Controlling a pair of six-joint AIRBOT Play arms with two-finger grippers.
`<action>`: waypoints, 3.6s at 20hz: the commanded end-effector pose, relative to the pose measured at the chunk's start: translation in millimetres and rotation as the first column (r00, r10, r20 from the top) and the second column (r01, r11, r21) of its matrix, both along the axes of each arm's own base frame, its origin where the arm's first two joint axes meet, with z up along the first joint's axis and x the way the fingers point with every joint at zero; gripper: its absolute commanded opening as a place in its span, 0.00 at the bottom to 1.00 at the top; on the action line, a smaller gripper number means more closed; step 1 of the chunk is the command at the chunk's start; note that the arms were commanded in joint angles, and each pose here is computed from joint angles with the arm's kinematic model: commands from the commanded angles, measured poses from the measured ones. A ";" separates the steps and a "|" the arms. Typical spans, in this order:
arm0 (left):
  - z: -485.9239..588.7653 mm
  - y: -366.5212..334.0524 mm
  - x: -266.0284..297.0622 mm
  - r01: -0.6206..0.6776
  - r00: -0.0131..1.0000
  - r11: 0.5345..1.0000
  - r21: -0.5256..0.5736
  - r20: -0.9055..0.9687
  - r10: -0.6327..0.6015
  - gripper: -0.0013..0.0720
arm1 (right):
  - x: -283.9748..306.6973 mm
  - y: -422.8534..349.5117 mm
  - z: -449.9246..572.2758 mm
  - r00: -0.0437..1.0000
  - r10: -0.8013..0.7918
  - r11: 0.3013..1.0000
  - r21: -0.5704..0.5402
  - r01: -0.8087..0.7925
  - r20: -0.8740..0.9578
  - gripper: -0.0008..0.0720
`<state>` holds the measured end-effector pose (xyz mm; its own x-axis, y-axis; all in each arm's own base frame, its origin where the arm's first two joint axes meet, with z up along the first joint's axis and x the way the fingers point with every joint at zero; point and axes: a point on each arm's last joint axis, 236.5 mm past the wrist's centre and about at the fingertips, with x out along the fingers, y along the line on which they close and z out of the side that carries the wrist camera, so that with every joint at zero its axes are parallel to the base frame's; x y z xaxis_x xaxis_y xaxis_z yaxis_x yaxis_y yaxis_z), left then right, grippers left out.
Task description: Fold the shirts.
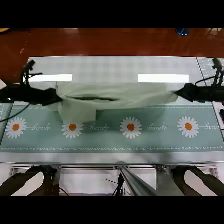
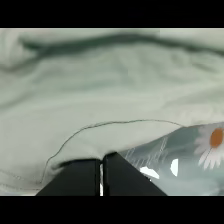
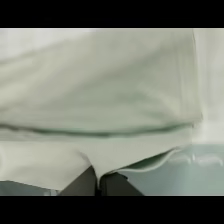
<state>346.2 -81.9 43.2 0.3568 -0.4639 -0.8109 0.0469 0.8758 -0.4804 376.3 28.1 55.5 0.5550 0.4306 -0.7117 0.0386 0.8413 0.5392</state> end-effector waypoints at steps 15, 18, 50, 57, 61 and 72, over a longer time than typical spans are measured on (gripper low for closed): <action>-82.9 5.1 114.6 -0.072 0.991 0.994 -0.082 -0.117 0.062 0.05 | 111.7 5.3 -82.7 0.977 -0.205 0.979 -0.008 0.206 0.058 0.05; -97.1 9.6 103.9 -0.068 0.982 0.993 -0.093 -0.184 0.050 0.05 | 107.9 1.0 -95.9 0.984 -0.174 0.982 -0.063 0.177 0.043 0.05; -47.7 2.0 83.4 -0.022 0.979 0.923 -0.384 -0.197 -0.059 0.64 | 124.0 15.9 -146.7 0.953 -0.291 0.937 0.180 0.301 -0.080 0.50; -36.1 -17.4 84.1 -0.004 0.979 0.898 -0.439 -0.184 -0.086 0.13 | 120.6 43.3 -69.6 0.986 -0.144 0.971 0.207 0.123 0.090 0.04; -28.0 -65.4 78.2 0.097 0.973 0.878 -0.468 -0.142 -0.183 0.05 | 95.6 54.6 22.9 0.965 -0.044 0.989 0.150 0.005 0.257 0.04; -38.8 -258.6 15.9 0.399 0.896 0.834 -0.382 -0.031 -0.443 0.05 | -19.9 58.4 99.6 0.973 0.058 0.992 -0.121 -0.031 0.224 0.04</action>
<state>382.9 -298.3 6.2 0.0024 -0.8169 -0.5768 0.2400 0.5604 -0.7927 384.1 88.3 153.6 0.7126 0.4291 -0.5550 -0.1500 0.8660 0.4771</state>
